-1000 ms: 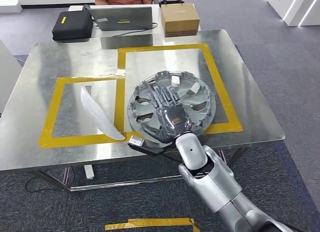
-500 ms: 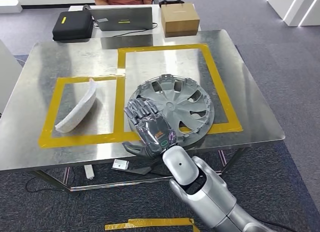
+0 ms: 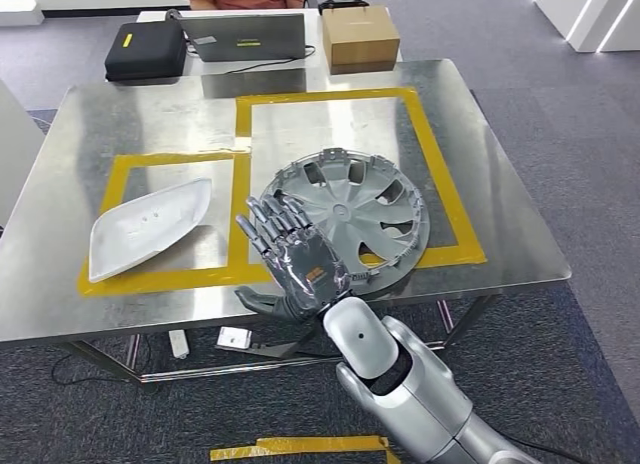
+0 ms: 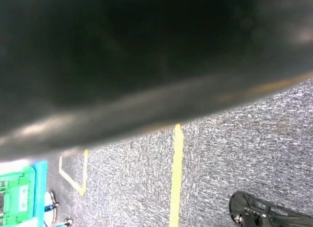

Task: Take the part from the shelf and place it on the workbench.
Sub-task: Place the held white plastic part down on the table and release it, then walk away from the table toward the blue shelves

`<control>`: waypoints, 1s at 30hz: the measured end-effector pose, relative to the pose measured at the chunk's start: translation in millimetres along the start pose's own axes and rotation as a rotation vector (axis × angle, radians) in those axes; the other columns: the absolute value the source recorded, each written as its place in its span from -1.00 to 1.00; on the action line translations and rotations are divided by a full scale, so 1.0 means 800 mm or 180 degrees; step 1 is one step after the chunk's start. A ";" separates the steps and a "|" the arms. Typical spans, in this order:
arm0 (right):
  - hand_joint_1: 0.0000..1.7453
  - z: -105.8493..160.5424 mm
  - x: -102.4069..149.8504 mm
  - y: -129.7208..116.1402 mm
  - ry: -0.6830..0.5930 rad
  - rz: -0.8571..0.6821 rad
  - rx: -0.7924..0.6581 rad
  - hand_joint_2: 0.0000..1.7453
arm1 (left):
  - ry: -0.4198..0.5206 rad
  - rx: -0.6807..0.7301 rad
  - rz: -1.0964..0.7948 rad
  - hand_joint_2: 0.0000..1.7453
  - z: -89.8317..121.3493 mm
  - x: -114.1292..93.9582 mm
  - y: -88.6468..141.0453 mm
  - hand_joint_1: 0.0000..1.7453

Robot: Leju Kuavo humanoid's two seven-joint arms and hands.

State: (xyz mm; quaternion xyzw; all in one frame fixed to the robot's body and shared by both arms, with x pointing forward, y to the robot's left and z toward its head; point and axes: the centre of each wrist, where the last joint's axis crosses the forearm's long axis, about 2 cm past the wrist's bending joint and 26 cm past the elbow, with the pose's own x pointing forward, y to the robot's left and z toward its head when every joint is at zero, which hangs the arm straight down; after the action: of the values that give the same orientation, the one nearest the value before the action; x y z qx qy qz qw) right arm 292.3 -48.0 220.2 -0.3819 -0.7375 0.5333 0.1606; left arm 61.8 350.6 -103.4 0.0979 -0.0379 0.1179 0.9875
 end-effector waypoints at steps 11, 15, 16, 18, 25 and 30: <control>-1.00 0.004 0.000 0.008 0.0052 -0.0001 -0.0022 -1.00 | 0.0009 -0.0005 0.0014 -1.00 0.000 0.002 0.000 -1.00; -1.00 0.005 0.001 0.011 0.0062 -0.0002 -0.0001 -1.00 | 0.0020 -0.0019 0.0013 -1.00 0.000 0.001 -0.002 -1.00; -1.00 0.005 0.000 0.011 0.0065 -0.0001 0.0001 -1.00 | 0.0019 -0.0023 0.0014 -1.00 0.000 0.001 -0.003 -1.00; -1.00 0.005 0.000 0.012 0.0076 0.0000 0.0005 -1.00 | 0.0021 -0.0025 0.0018 -1.00 0.000 0.001 -0.003 -1.00; -1.00 0.004 0.000 0.012 0.0082 0.0001 -0.0002 -1.00 | 0.0025 -0.0036 0.0026 -1.00 0.000 0.000 -0.004 -1.00; -1.00 0.005 0.001 0.013 0.0081 0.0000 0.0018 -1.00 | 0.0034 -0.0026 0.0026 -1.00 0.000 -0.002 -0.002 -1.00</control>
State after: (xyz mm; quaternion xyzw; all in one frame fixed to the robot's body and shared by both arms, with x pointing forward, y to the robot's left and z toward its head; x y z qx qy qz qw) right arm 293.6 -48.7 208.8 -0.3883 -0.7339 0.5305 0.1711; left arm 61.1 348.6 -103.9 0.0931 -0.0335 0.1223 0.9875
